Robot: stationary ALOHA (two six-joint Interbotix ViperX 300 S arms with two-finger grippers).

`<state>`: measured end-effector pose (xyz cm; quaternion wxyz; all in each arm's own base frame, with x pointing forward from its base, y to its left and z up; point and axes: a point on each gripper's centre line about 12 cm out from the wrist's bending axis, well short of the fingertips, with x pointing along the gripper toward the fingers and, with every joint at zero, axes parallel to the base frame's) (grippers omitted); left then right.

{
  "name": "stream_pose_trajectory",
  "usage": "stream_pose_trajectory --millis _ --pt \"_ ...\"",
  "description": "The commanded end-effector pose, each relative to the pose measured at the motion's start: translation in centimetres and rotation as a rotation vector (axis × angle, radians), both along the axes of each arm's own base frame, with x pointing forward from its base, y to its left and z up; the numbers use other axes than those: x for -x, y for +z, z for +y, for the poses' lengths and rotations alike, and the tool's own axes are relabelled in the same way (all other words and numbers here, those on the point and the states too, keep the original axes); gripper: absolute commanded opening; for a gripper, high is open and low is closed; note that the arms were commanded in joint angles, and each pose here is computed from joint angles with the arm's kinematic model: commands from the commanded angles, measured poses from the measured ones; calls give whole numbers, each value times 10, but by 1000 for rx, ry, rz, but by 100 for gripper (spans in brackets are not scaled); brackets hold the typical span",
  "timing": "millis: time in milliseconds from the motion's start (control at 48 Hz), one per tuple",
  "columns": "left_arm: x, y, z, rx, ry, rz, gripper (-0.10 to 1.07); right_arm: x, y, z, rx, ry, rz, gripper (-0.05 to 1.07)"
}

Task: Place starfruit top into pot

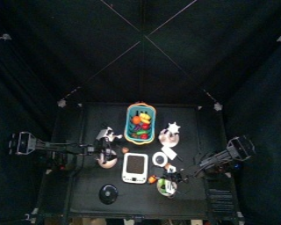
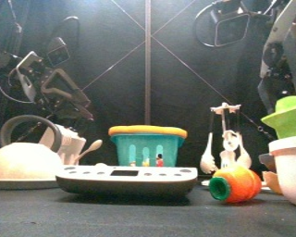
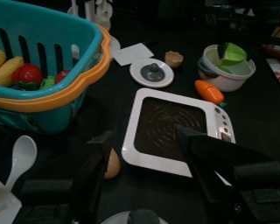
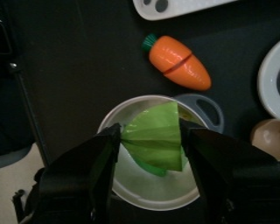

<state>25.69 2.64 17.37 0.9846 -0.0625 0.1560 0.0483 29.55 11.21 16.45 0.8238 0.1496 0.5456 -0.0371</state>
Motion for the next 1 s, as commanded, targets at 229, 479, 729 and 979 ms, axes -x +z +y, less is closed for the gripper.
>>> stream_pose_trajectory --millis 229,479,729,979 --pt "-3 4 0 -2 1 -15 93 2 4 3 -56 -48 34 74" --pt "-3 4 0 -2 1 -14 93 0 11 2 -70 -54 11 90" --pt "-2 4 0 -3 0 -11 93 1 24 1 -83 -49 -35 96" --pt "-2 4 0 -2 -1 -9 93 14 35 0 -90 -48 -28 96"
